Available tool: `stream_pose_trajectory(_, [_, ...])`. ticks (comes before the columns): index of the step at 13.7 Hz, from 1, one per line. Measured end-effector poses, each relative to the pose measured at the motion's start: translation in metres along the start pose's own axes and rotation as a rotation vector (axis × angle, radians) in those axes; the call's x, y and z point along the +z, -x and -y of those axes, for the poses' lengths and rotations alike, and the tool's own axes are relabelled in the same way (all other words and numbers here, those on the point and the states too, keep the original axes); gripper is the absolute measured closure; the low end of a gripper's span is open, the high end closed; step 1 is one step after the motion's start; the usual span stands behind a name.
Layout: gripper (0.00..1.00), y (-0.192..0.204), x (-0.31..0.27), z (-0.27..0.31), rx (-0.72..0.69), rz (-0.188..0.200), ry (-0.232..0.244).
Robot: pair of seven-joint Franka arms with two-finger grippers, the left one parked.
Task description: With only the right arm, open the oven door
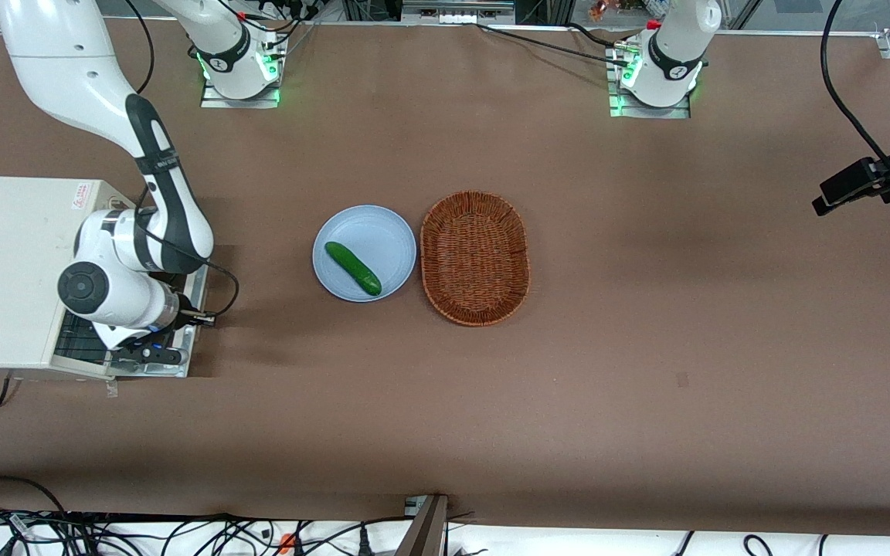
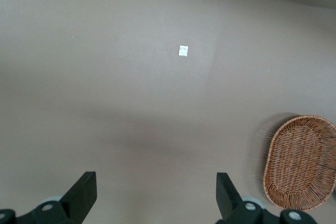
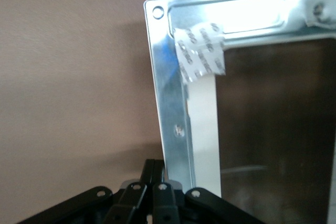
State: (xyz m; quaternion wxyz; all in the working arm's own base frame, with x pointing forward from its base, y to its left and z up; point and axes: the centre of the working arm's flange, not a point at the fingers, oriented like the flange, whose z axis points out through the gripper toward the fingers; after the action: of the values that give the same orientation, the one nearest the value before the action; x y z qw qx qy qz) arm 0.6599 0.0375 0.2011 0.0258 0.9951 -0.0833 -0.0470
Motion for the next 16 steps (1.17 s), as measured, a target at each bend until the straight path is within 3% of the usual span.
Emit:
stream_pose_trajectory(4, [0.99,0.001,-0.021,0.051,0.092,-0.030,-0.068])
stream_pose_trajectory(8, [0.98,0.000,-0.096,0.075,0.101,-0.079,-0.110])
stream_pose_trajectory(12, [0.64,0.019,-0.195,0.065,0.034,-0.131,-0.139])
stream_pose_trajectory(16, [0.21,0.052,-0.274,0.040,-0.091,-0.139,-0.137])
